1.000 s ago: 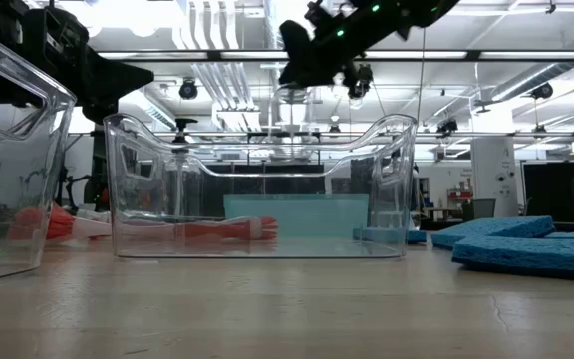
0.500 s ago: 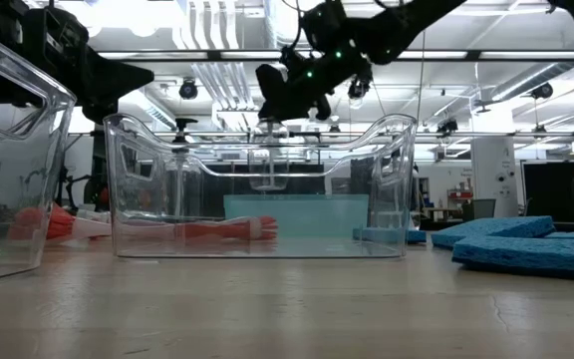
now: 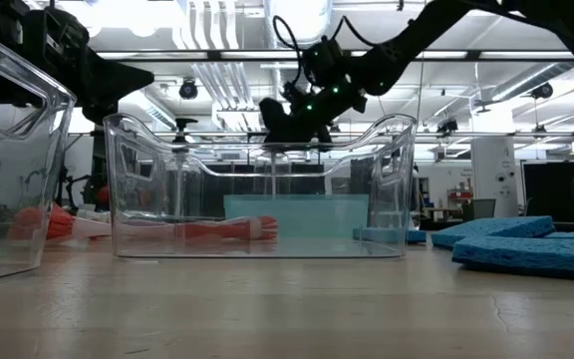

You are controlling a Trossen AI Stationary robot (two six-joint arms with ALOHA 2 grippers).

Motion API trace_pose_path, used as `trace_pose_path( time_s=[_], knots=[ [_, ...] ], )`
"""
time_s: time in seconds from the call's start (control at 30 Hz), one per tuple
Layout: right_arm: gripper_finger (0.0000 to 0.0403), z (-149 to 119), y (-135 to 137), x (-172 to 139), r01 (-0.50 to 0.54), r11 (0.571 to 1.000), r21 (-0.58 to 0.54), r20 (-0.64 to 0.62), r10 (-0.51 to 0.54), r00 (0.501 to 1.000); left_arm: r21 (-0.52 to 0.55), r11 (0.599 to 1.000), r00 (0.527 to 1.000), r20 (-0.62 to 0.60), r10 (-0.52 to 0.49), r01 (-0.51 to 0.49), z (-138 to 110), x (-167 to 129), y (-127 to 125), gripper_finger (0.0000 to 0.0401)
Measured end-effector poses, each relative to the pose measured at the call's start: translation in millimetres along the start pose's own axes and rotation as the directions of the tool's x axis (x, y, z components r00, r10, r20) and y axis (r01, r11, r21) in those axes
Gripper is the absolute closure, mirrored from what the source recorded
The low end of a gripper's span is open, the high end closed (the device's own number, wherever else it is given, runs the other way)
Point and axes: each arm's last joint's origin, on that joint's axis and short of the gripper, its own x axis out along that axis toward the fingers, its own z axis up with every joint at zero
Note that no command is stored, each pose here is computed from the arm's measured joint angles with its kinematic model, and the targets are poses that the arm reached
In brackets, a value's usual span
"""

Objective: Pick & Place Kitchen Sink Supplies
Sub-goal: Put the transparent soap dispenser into the green bin

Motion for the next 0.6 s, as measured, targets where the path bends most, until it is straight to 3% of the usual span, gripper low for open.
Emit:
trace_pose_path(
  time_s=[0.3, 0.6],
  knots=[
    [0.0264, -2.4, -2.1, 3.2, 0.012, 0.999, -0.033, 0.007, -0.011, 1.0, 0.0, 1.0, 1.0, 0.0, 0.0, 0.0, 0.0, 0.0, 0.0, 0.0394],
    [0.0261, -3.6, -9.5, 4.1, 0.029, 1.0, 0.006, 0.001, -0.029, 1.0, 0.0, 1.0, 1.0, 0.0, 0.0, 0.0, 0.0, 0.0, 0.0, 0.0394]
  ],
)
